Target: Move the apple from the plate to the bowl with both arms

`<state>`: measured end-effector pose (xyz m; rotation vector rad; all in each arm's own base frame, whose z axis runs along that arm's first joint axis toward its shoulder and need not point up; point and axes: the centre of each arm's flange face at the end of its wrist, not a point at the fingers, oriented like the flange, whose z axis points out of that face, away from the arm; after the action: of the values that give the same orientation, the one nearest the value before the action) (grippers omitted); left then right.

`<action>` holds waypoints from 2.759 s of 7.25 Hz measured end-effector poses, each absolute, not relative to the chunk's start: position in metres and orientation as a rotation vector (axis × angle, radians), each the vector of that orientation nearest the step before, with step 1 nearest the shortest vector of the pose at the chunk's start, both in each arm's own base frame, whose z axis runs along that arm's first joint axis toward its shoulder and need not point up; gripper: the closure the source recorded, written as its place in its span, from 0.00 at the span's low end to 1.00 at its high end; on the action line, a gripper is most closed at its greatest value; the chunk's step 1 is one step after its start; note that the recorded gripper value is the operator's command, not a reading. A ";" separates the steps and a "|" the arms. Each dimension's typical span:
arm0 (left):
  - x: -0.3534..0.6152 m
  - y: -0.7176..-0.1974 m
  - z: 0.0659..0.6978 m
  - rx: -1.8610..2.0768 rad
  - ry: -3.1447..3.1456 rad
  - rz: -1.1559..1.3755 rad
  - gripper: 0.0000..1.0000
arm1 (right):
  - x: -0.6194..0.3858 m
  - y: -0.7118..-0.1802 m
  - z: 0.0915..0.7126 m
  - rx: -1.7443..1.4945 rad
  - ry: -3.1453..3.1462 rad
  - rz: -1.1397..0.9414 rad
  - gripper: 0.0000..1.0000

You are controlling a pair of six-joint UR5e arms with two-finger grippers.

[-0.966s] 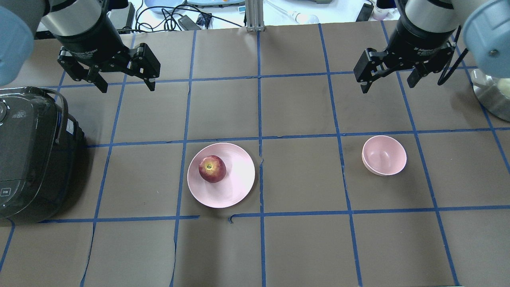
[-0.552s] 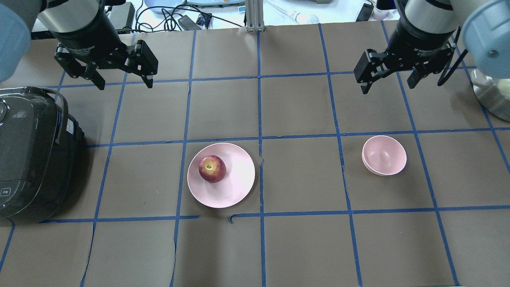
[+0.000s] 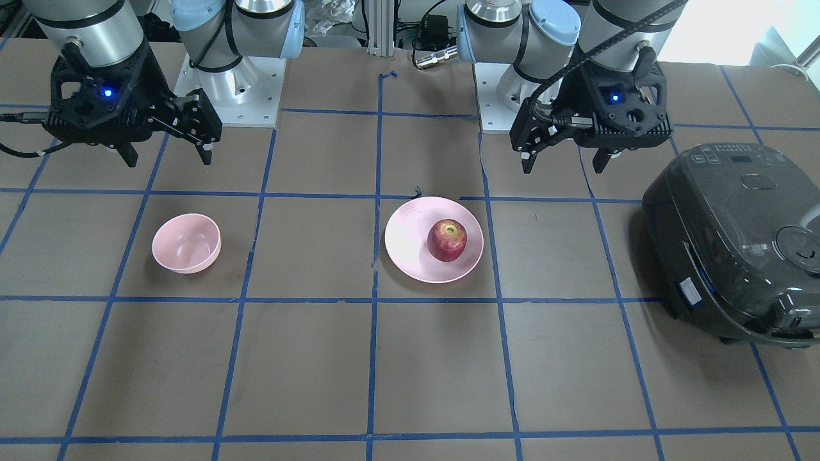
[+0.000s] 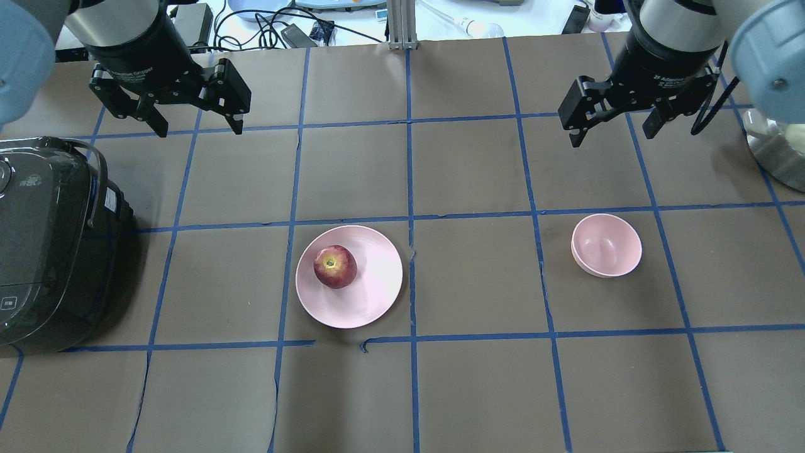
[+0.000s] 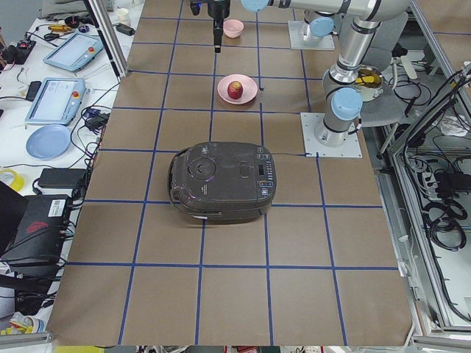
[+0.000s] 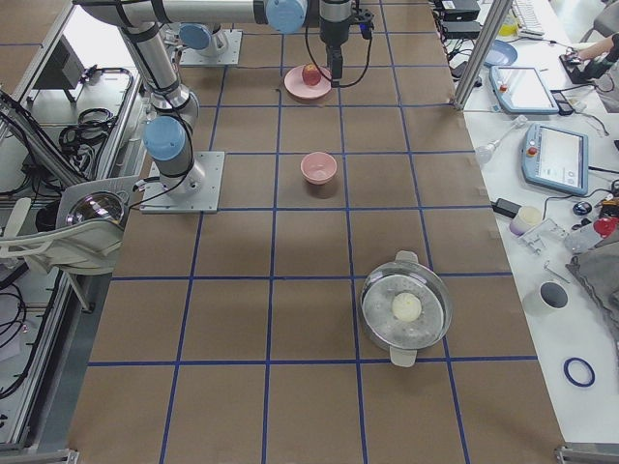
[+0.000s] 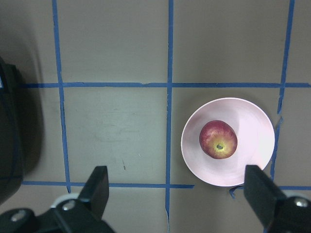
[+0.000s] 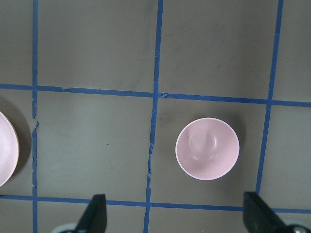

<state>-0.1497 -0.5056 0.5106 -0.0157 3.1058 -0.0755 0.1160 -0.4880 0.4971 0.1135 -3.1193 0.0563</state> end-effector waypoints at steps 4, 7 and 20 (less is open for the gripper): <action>-0.231 -0.514 0.392 -0.076 3.111 -0.057 0.00 | 0.112 -0.491 0.496 0.122 -3.118 0.063 0.00; -0.249 -0.488 0.312 -0.030 3.102 0.016 0.00 | 0.062 -0.503 0.489 0.124 -3.122 0.044 0.00; -0.244 -0.462 0.200 -0.011 3.129 0.180 0.52 | -0.045 -0.511 0.203 -0.010 -3.287 -0.198 0.26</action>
<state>-0.2439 -0.4623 0.2000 -0.0107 3.1294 0.1799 -0.0455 -0.5108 0.2031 -0.0096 -3.2874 -0.1982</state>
